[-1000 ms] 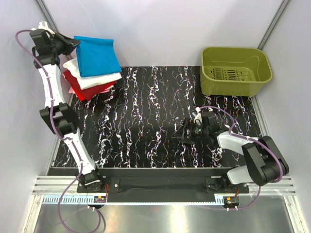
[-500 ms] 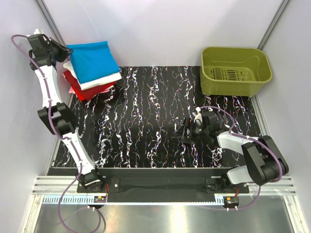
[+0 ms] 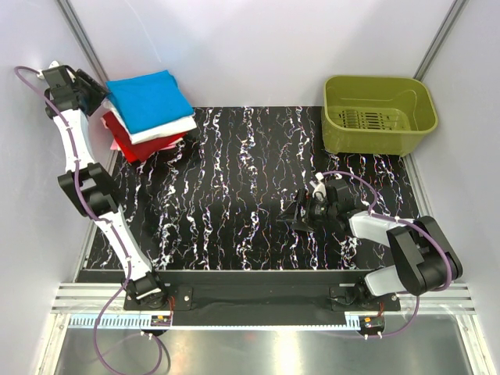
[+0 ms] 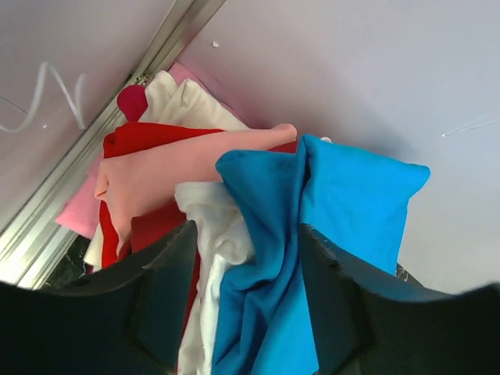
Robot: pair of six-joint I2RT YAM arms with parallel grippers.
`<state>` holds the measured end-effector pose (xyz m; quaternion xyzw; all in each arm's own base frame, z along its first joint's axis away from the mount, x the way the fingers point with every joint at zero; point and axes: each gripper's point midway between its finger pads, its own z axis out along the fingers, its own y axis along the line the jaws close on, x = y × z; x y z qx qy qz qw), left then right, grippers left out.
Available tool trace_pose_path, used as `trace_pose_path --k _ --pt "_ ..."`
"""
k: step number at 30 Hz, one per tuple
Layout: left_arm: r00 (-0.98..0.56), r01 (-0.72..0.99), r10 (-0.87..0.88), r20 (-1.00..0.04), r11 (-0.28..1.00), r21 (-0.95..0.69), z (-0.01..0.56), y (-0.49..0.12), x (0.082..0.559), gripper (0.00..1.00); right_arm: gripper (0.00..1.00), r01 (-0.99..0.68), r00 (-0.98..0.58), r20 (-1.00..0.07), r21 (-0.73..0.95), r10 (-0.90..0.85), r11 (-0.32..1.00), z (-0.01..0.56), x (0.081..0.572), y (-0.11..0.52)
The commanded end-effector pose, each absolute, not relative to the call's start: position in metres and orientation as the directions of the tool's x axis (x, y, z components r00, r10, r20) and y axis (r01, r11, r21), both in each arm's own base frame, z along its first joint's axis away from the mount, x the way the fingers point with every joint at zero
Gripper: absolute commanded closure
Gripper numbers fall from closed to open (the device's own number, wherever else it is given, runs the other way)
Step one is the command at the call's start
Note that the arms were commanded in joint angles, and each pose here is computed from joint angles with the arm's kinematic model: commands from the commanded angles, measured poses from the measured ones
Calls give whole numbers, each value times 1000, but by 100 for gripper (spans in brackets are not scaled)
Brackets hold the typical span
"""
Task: Fold and stack the t-shirts
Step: Neatly place the folded tshirt to the corner, then reset both grippers
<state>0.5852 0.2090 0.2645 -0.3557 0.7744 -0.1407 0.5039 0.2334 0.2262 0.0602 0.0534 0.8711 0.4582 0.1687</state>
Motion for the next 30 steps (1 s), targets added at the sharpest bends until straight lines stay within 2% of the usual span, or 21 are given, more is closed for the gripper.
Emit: trace_pose_path --k 1,4,5,7,8,10,18,23,30 --pt "-206 -422 -681 -703 710 -564 270 224 583 32 11 -89 -932 -264 831 249 548 66 238 228" --pt "-201 -409 -670 -714 720 -560 285 219 575 23 11 -85 -932 -260 832 251 548 66 238 228" --pt "-210 -419 -674 -709 717 -557 279 217 572 14 11 -85 -932 -262 832 251 549 66 238 227" --pt "-189 -410 -663 -725 724 -555 294 215 562 9 10 -87 -932 -263 832 250 548 66 238 228" --pt "-204 -424 -672 -712 716 -555 283 213 557 1 10 -90 -931 -265 832 250 547 67 238 228" --pt "-184 -416 -663 -725 721 -554 296 209 548 1 10 -86 -931 -263 832 252 547 66 238 227" --pt "-214 -452 -661 -720 720 -527 287 198 516 1 10 -89 -930 -267 831 254 549 67 238 227" --pt "-171 -450 -616 -769 743 -495 320 195 495 1 10 -88 -930 -266 832 254 548 67 237 227" --pt "-98 -547 -586 -804 707 -449 343 201 451 1 10 -91 -929 -270 831 255 549 67 238 227"
